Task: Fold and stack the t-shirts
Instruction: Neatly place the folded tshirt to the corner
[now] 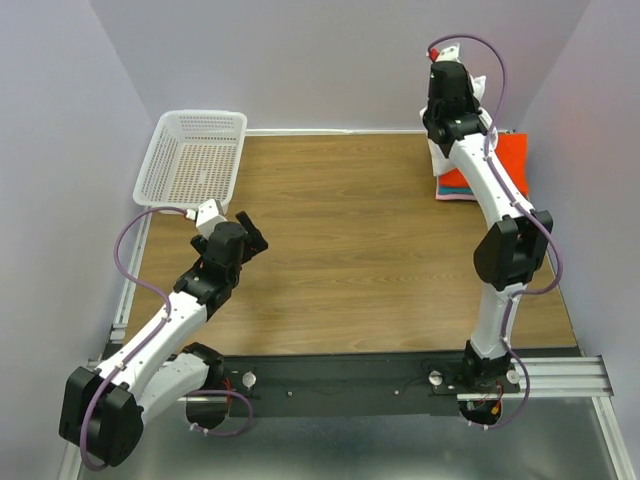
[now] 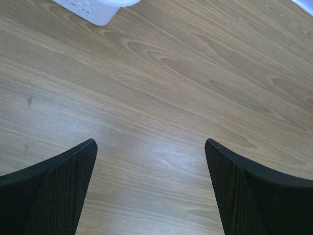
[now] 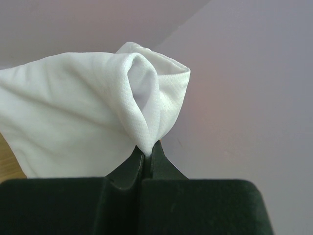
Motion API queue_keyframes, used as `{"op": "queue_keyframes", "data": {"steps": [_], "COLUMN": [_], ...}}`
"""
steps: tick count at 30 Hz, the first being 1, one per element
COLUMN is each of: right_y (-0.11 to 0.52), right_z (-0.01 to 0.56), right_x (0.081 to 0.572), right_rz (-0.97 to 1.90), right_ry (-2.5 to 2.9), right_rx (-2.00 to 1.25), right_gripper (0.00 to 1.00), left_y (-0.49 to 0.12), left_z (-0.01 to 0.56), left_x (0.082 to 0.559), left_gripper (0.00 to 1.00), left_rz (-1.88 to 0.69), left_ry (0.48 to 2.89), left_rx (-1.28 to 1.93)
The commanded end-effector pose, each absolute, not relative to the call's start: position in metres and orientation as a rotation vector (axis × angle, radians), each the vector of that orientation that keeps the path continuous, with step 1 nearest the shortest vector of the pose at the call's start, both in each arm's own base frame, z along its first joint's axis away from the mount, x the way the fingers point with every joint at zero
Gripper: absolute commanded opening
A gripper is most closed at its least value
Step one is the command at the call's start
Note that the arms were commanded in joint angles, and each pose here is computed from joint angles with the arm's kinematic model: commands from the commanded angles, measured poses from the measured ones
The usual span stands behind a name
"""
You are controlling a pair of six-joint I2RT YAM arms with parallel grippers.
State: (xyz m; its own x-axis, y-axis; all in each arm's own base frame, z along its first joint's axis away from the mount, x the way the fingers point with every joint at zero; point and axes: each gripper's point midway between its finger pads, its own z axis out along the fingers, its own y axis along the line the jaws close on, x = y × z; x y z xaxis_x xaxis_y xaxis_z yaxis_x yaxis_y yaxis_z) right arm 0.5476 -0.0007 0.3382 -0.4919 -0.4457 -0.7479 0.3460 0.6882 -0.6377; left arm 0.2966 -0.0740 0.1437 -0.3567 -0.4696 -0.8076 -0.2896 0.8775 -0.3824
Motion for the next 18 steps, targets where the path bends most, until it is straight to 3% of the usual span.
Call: {"op": "queue_keyframes", "data": {"steps": [1,18], "right_y": [-0.024,-0.086], "right_z": [0.315,0.245], "right_x": [0.556,0.572], "right_rz": [-0.926,-0.845], "right_ry": [1.882,2.008], "right_rx": [-0.012,0.07], "right_gripper": [0.01,0.01], "left_y": [-0.078,-0.086], "left_z": [0.162,0.149], "left_x": [0.309,0.321], "left_gripper": [0.98,0.98], "left_rz": [-0.239,-0.209], "left_ry": [1.921,1.983], "left_rx": [-0.567,-0.553]}}
